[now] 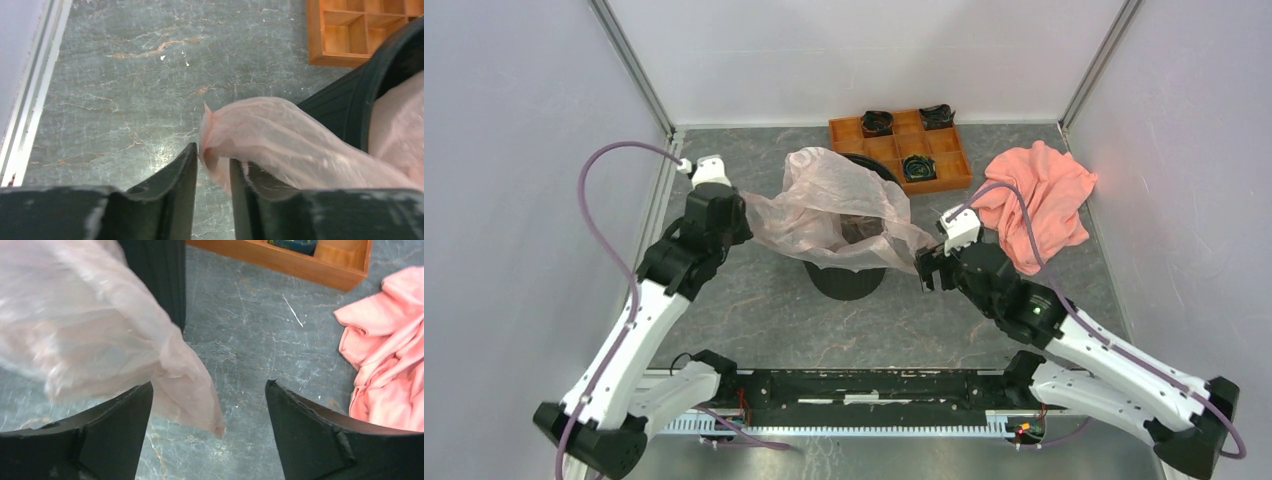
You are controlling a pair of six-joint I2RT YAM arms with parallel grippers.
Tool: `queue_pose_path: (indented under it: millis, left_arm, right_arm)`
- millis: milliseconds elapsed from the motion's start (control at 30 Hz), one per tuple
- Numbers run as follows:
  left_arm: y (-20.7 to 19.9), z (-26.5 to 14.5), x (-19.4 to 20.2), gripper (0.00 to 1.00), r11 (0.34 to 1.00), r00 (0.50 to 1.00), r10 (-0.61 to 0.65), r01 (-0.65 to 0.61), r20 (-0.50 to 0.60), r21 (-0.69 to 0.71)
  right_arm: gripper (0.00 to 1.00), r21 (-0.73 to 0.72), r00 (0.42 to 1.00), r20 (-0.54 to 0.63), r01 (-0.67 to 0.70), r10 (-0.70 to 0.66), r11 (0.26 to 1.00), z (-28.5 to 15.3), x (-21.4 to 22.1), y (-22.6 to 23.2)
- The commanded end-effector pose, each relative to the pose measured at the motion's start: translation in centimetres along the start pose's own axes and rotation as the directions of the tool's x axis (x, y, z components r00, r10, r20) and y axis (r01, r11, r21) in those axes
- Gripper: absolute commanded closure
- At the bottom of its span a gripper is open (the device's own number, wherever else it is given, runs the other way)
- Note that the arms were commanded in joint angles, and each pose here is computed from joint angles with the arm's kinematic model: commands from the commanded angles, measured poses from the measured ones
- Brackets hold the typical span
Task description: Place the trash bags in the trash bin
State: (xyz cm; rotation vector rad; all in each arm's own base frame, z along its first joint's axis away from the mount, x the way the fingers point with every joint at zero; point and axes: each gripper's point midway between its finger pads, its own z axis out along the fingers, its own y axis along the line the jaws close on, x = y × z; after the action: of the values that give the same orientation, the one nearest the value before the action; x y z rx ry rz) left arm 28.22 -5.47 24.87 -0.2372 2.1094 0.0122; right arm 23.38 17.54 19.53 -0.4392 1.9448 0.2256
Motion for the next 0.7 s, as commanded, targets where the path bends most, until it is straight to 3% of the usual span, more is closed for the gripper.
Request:
queue_pose_path:
  millis: [0, 200, 300, 467, 667]
  left_arm:
    - [1.5, -3.9, -1.4, 0.57, 0.999, 0.996, -0.025, 0.021, 0.088, 0.043]
    - [1.8, -10.0, -4.0, 0.24, 0.980, 0.973, -0.102, 0.063, 0.207, 0.189]
    - [0.5, -11.5, -5.1, 0.13, 0.958, 0.962, -0.079, 0.001, 0.261, 0.287]
    - [-2.3, -10.7, -6.2, 0.08, 0.927, 0.970, -0.010, -0.082, 0.244, 0.365]
    - [-5.4, -9.8, -6.0, 0.07, 0.878, 0.981, 0.007, -0.099, 0.193, 0.468]
  right_arm:
    - [0.06, -0.152, 0.997, 0.059, 0.048, -0.039, 0.987, -3.4, -2.5, 1.1]
    - [0.02, -0.195, 0.985, 0.166, 0.085, -0.052, 0.977, -6.5, -6.2, 0.8]
    - [0.02, -0.204, 0.971, 0.235, 0.098, -0.049, 0.974, -7.1, -9.1, 1.0]
    - [0.02, -0.277, 0.936, 0.351, 0.115, -0.011, 0.954, -7.1, -15.1, 3.4]
    - [0.02, -0.267, 0.923, 0.342, -0.084, 0.176, 0.960, -4.7, -23.4, 5.1]
